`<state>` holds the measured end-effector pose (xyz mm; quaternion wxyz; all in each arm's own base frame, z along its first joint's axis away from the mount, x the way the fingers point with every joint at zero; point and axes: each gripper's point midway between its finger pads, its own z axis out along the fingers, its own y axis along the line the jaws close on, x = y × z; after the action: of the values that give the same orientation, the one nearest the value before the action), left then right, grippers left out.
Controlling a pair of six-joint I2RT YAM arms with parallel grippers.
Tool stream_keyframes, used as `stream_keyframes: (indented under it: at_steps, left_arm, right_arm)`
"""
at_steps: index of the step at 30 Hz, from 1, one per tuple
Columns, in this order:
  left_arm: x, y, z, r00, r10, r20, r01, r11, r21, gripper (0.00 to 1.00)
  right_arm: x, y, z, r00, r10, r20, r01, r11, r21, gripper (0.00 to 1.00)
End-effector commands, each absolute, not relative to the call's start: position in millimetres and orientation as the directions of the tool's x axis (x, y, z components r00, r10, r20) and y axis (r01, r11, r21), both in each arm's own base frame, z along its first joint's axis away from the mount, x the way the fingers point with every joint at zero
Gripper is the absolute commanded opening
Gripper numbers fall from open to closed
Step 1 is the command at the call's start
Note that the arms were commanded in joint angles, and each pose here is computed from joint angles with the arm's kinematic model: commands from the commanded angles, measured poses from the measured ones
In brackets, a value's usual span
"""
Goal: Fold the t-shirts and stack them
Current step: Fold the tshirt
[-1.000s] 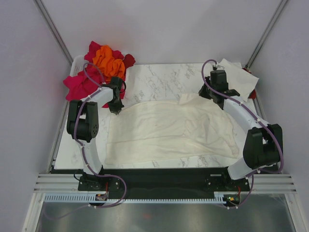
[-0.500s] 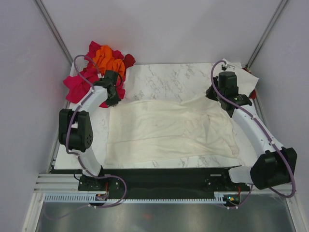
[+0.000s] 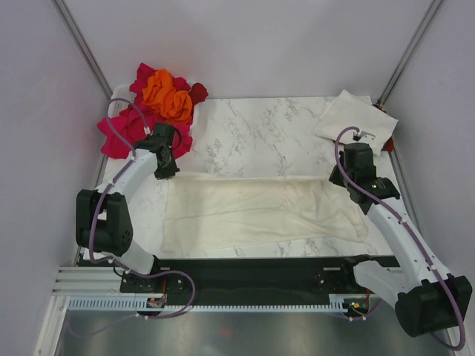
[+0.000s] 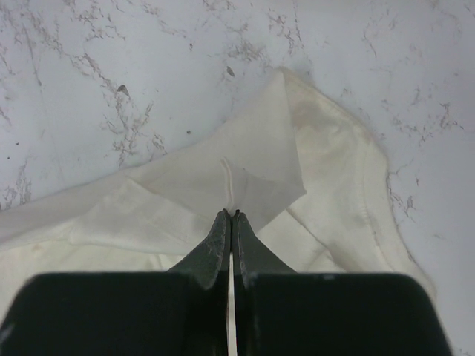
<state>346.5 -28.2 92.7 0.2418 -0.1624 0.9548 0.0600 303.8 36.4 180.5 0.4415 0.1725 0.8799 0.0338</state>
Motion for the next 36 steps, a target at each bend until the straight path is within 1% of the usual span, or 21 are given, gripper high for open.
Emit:
stream_keyframes:
  at_steps: [1,5,11,12,13,14,15,16,17,18,19,20,21,22,24,26,27,31,33,36]
  left_arm:
    - [333,-14,106,-0.824,-0.232,-0.518,-0.321,0.943,0.089,0.02]
    - [314,-13,99,-0.842,-0.228,-0.488,-0.308,0.947,0.089,0.02]
    - [281,-20,91,-0.865,-0.244,-0.440,-0.292,0.956,0.044,0.04]
    - [276,-23,89,-0.872,-0.244,-0.425,-0.284,0.958,0.031,0.06]
    - [269,-24,88,-0.880,-0.247,-0.406,-0.281,0.959,0.027,0.13]
    - [262,-26,87,-0.884,-0.247,-0.397,-0.276,0.961,0.017,0.18]
    - [259,-28,88,-0.884,-0.254,-0.393,-0.277,0.961,0.002,0.21]
    - [256,-29,91,-0.882,-0.257,-0.395,-0.278,0.961,-0.006,0.27]
    - [253,-29,98,-0.874,-0.262,-0.409,-0.278,0.960,-0.021,0.31]
    - [253,-30,104,-0.865,-0.268,-0.425,-0.280,0.959,-0.034,0.38]
    - [254,-32,109,-0.860,-0.266,-0.435,-0.273,0.961,-0.048,0.44]
    - [257,-34,122,-0.842,-0.274,-0.465,-0.272,0.960,-0.072,0.47]
    - [260,-35,129,-0.833,-0.276,-0.479,-0.268,0.960,-0.086,0.51]
    - [262,-36,136,-0.825,-0.277,-0.493,-0.266,0.959,-0.095,0.52]
    - [269,-36,151,-0.797,-0.285,-0.532,-0.268,0.957,-0.111,0.60]
    - [277,-35,157,-0.783,-0.290,-0.550,-0.274,0.955,-0.113,0.61]
    - [283,-36,158,-0.778,-0.290,-0.558,-0.273,0.955,-0.116,0.60]
    - [307,-52,128,-0.828,-0.301,-0.472,-0.268,0.954,-0.137,0.55]
    - [317,-60,117,-0.838,-0.311,-0.448,-0.268,0.950,-0.157,0.55]
    - [328,-71,90,-0.866,-0.312,-0.390,-0.271,0.950,-0.157,0.54]
  right_arm:
    - [293,27,180,-0.526,0.360,-0.771,0.324,0.923,0.210,0.00]
    - [279,23,160,-0.553,0.380,-0.742,0.363,0.911,0.196,0.00]
    - [259,18,138,-0.563,0.438,-0.701,0.430,0.879,0.203,0.00]
    - [256,17,137,-0.554,0.450,-0.700,0.440,0.873,0.212,0.00]
    - [254,16,136,-0.545,0.462,-0.700,0.455,0.864,0.215,0.03]
    - [249,15,134,-0.530,0.493,-0.690,0.482,0.844,0.234,0.09]
    - [247,14,134,-0.518,0.511,-0.686,0.499,0.832,0.243,0.18]
    - [246,11,133,-0.501,0.525,-0.688,0.517,0.819,0.249,0.35]
    - [244,9,131,-0.490,0.535,-0.689,0.530,0.810,0.252,0.45]
    - [244,9,131,-0.476,0.552,-0.684,0.547,0.795,0.262,0.57]
    - [244,8,132,-0.466,0.562,-0.684,0.554,0.788,0.269,0.83]
    - [247,8,132,-0.457,0.570,-0.683,0.562,0.780,0.276,0.94]
    - [249,9,132,-0.458,0.570,-0.682,0.559,0.781,0.278,0.98]
    - [251,10,132,-0.461,0.570,-0.680,0.558,0.782,0.278,0.98]
    - [261,16,135,-0.486,0.552,-0.677,0.528,0.803,0.276,0.98]
    - [270,24,136,-0.506,0.546,-0.668,0.500,0.817,0.288,0.98]
    - [271,36,135,-0.535,0.548,-0.643,0.460,0.827,0.322,0.98]
    - [273,63,115,-0.591,0.571,-0.569,0.396,0.820,0.413,0.92]
    - [271,71,94,-0.625,0.578,-0.524,0.397,0.814,0.424,0.91]
    - [273,74,69,-0.661,0.569,-0.490,0.412,0.821,0.396,0.90]
